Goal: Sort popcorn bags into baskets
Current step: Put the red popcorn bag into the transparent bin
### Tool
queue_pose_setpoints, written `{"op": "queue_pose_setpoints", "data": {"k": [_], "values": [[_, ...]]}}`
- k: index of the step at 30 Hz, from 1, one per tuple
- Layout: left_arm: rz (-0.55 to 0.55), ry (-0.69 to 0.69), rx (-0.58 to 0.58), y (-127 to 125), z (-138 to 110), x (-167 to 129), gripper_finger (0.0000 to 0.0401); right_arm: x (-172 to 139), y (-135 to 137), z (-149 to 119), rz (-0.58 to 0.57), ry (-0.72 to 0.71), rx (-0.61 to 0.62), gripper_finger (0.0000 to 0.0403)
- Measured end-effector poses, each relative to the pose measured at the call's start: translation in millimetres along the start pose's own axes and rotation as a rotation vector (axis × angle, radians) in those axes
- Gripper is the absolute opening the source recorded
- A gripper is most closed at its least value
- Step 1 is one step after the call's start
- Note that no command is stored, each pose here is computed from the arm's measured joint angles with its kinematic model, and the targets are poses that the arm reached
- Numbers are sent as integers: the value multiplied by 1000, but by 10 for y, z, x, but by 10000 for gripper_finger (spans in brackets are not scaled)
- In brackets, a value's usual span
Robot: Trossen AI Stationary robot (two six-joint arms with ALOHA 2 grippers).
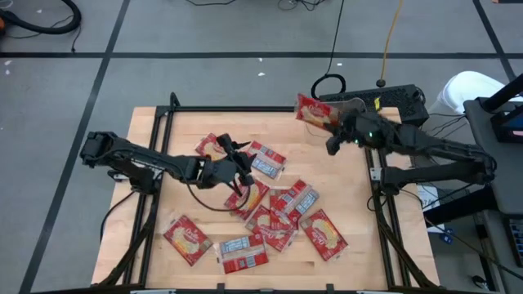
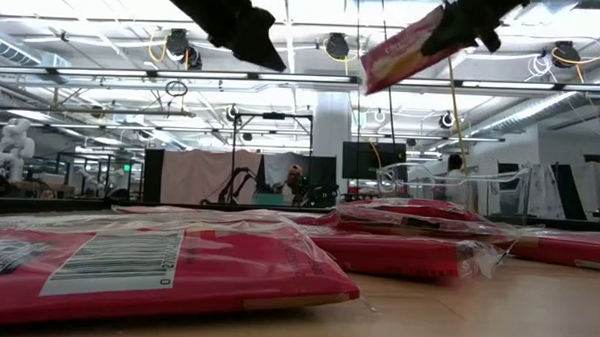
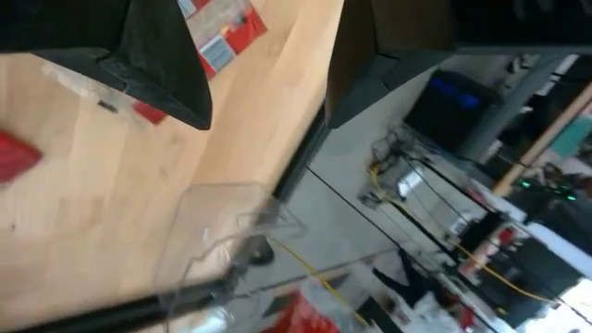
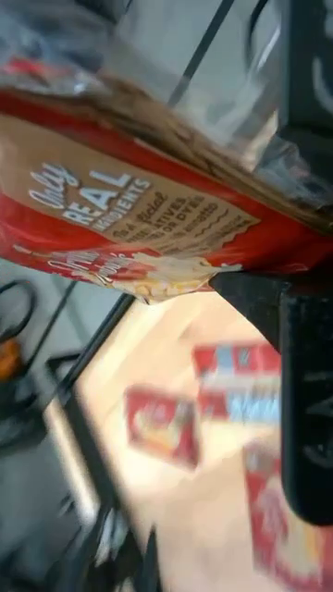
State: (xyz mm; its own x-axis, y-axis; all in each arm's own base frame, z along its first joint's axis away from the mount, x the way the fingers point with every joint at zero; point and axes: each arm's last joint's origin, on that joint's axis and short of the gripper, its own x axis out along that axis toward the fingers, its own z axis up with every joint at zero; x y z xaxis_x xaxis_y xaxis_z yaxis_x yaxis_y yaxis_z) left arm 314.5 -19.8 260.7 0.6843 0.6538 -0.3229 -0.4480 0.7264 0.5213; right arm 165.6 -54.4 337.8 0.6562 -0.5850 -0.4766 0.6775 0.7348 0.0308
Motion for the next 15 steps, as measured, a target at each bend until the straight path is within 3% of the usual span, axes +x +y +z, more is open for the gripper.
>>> {"op": "queue_pose_setpoints", "data": {"k": [4, 7, 15], "values": [[-43, 16, -22, 56, -32, 79, 202, 77, -108, 156, -118, 166, -38, 25], [-91, 25, -40, 79, -53, 120, 196, 178, -204, 224, -140, 302, -35, 25], [-124, 36, -34, 39, -68, 90, 191, 494, -549, 172, -242, 548, 15, 25]]}}
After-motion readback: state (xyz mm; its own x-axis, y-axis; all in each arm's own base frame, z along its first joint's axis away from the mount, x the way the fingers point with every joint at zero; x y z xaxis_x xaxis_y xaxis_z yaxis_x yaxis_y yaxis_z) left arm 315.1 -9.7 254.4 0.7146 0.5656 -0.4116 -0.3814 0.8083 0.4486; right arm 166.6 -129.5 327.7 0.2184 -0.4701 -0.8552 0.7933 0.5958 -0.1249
